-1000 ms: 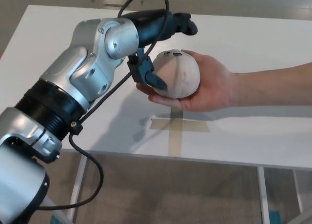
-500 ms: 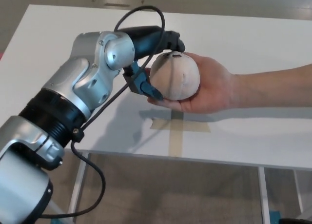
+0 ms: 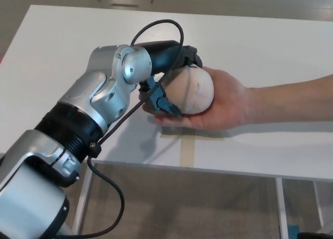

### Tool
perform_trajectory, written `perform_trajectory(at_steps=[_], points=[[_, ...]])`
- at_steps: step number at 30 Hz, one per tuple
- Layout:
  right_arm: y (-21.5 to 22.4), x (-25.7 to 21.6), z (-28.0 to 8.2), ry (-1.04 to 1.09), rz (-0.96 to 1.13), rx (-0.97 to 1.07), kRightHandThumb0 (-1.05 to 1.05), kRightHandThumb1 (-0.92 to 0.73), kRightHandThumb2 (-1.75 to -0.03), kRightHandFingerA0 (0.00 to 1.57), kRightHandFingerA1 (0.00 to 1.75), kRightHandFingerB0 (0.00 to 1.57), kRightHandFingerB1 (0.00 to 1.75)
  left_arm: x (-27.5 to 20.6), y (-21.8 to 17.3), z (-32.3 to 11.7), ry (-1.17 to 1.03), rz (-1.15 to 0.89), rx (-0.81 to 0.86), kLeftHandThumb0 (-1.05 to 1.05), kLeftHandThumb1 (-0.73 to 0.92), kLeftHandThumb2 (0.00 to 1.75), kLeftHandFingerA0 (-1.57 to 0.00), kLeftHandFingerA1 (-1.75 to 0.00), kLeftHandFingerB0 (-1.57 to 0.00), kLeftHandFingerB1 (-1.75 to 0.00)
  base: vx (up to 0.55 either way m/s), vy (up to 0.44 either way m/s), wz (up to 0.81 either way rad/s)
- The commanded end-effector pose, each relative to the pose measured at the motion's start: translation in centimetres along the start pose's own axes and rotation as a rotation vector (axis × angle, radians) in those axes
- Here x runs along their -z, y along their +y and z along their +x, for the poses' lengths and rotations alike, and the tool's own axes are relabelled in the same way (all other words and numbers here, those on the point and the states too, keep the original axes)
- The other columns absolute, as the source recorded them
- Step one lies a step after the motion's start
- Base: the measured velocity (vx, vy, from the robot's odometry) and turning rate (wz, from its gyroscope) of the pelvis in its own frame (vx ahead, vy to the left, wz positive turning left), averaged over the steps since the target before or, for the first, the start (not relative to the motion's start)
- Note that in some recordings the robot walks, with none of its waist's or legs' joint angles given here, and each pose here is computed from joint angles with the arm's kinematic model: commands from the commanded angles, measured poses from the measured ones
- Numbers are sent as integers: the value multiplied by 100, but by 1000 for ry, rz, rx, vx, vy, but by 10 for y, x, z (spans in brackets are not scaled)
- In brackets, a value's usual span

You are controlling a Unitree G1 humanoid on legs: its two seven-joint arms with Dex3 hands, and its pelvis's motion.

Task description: Use the left hand to take the pink dumpling toy on a person's hand and put it on the desk.

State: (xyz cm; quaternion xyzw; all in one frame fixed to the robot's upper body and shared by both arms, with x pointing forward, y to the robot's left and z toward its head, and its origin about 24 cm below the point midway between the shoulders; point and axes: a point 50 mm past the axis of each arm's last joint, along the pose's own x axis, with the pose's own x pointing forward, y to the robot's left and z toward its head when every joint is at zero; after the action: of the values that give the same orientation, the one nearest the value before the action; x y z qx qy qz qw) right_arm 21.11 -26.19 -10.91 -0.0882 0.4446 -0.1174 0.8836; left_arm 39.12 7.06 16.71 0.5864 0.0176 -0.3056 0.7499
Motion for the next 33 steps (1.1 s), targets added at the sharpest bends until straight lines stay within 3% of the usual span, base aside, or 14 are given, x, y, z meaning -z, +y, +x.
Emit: perform_trajectory(at_steps=[1, 2, 3, 4, 5, 6, 7, 8, 9, 14, 17, 24, 29, 33], points=[[-3, -7, 1, 0, 18, 2, -21, -69, -60, 66, 46, 52, 41, -3, 1, 5, -33, -8, -18, -39, 64, 59, -70, -59, -32, -31, 0, 0, 0], [-5, -6, 1, 1, 20, 2, -22, -69, -60, 65, 46, 51, 41, -4, -3, 7, -52, -31, -28, -32, 68, 61, -90, -75, -52, -36, 0, 0, 0], [-5, -4, 1, 5, 21, 2, -22, -69, -60, 65, 46, 51, 41, -4, -6, 8, -58, -38, -27, -32, 68, 61, -90, -75, -52, -36, 0, 0, 0], [-6, 0, 0, 9, 23, 3, -22, -70, -61, 65, 46, 51, 41, -4, -10, 8, -66, -41, -23, -25, 71, 62, -98, -88, -73, -43, 0, 0, 0], [-7, 0, 0, 8, 24, 6, -22, -70, -61, 65, 46, 51, 41, -5, -12, 9, -73, -37, -28, -17, 73, 62, -91, -119, -86, -49, 0, 0, 0], [-7, -1, 0, 7, 24, 8, -22, -70, -61, 65, 46, 51, 41, -5, -13, 9, -78, -34, -33, -17, 73, 62, -91, -119, -86, -49, 0, 0, 0], [-7, -2, 0, 4, 23, 10, -21, -69, -60, 65, 46, 52, 41, -6, -14, 10, -85, -18, -48, -12, 77, 62, -69, -155, -94, -63, 0, 0, 0], [-7, -3, 0, 2, 23, 10, -21, -69, -60, 65, 46, 52, 41, -6, -15, 10, -88, -8, -57, -12, 77, 62, -69, -155, -94, -63, 0, 0, 0], [-7, -4, 0, -2, 20, 12, -21, -69, -60, 65, 46, 52, 42, -6, -16, 10, -88, 15, -73, -25, 75, 61, -65, -153, -78, -102, 0, 0, 0], [-6, 0, 0, 6, 12, 11, -20, -69, -61, 65, 46, 52, 42, -2, -19, 11, -71, 22, -91, -19, 79, 60, -57, -159, -69, -113, 0, 0, 0], [-7, 2, 0, 12, 20, 13, -20, -69, -60, 65, 46, 53, 42, 0, -21, 11, -67, 9, -103, -21, 77, 62, -62, -156, -84, -74, 0, 0, 0], [-7, 4, 0, 19, 26, 9, -19, -69, -61, 65, 46, 53, 42, 1, -22, 11, -71, 8, -107, -22, 76, 64, -65, -153, -83, -79, 0, 0, 0], [-6, 5, 0, 20, 27, 5, -19, -69, -61, 64, 46, 53, 42, 3, -21, 11, -63, 13, -103, -22, 76, 65, -66, -151, -88, -64, 0, 0, 0], [-5, 8, -1, 29, 33, 1, -20, -69, -60, 64, 46, 55, 43, 3, -24, 11, -70, 2, -99, -22, 76, 64, -65, -147, -83, -80, 0, 0, 0]])
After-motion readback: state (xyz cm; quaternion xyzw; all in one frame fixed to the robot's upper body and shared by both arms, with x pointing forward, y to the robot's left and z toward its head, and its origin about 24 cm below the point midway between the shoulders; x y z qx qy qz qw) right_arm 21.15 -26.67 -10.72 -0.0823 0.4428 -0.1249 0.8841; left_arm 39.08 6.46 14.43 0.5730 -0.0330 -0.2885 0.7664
